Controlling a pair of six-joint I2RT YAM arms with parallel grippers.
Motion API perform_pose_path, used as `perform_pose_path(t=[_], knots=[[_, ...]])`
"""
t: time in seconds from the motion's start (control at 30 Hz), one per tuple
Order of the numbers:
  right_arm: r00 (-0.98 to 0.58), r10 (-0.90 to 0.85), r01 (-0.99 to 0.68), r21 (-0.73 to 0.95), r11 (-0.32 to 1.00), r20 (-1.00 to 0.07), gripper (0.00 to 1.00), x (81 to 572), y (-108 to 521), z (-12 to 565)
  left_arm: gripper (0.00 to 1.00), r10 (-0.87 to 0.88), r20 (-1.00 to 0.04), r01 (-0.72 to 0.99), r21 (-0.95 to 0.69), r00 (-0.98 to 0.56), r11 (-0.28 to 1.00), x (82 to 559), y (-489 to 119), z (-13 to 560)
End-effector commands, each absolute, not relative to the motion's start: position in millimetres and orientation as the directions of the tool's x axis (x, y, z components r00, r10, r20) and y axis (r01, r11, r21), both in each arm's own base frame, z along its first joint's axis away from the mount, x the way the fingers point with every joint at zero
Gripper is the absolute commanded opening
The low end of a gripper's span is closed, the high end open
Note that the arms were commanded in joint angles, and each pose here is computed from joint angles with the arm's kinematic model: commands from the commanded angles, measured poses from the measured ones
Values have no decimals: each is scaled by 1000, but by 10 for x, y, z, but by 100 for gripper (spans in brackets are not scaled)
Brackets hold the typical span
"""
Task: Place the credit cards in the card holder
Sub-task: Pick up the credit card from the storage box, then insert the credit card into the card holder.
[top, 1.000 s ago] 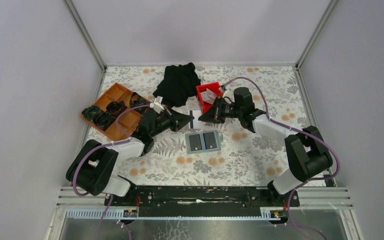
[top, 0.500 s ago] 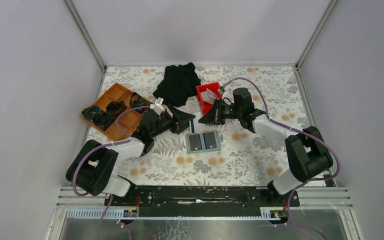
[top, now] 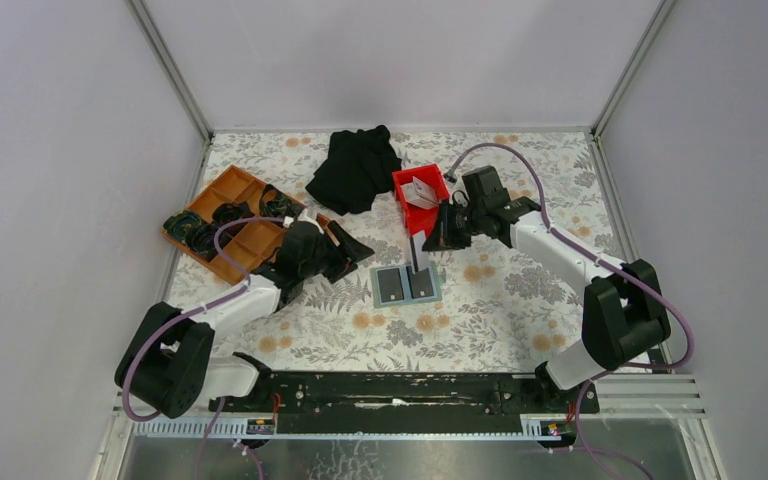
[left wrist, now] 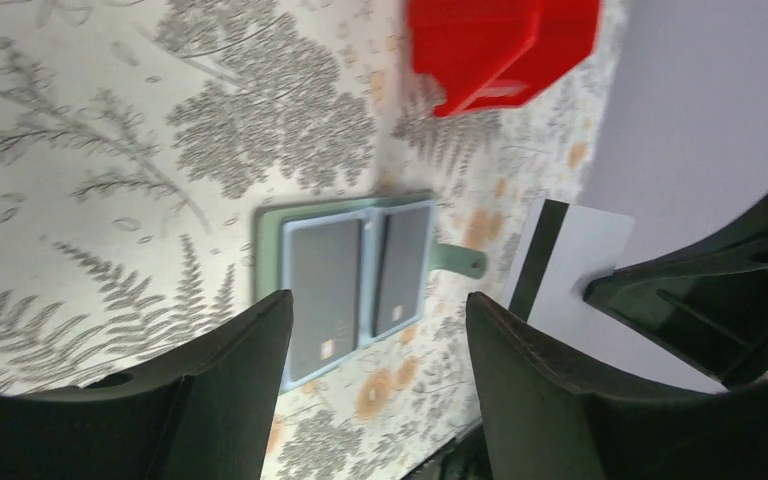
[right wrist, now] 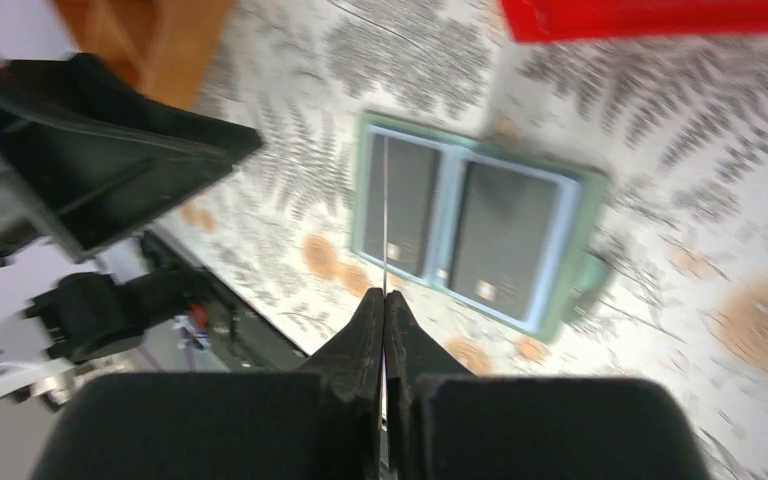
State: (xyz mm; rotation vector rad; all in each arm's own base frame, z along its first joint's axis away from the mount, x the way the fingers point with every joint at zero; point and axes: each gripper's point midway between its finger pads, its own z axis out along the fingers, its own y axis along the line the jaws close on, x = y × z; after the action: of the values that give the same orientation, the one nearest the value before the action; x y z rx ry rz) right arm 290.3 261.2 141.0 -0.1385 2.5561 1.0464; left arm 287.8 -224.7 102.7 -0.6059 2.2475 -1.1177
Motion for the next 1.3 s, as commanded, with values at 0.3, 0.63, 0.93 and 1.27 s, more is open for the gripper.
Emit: perform_pose_path(t=[0.3, 0.63, 0.93, 1.27], knots=[[-946, -58, -188, 394, 900, -320, 0, 2671, 2045, 970, 67, -436, -368, -132, -620, -822, 773, 2623, -2237, 623], [-952, -88, -197, 369, 908, -292, 0, 2569, 2035, 769, 63, -397, -358, -125, -590, -845, 798, 2518, -2314, 483], [-947, -113, -216, 336, 917, -301, 0, 2597, 2014, 635, 56, -383, -346, -121, -588, -857, 800, 2468, -2388, 393], [-944, -119, -225, 341, 913, -307, 0, 2602, 2027, 544, 54, -370, -336, -122, -576, -866, 808, 2431, -2416, 319]])
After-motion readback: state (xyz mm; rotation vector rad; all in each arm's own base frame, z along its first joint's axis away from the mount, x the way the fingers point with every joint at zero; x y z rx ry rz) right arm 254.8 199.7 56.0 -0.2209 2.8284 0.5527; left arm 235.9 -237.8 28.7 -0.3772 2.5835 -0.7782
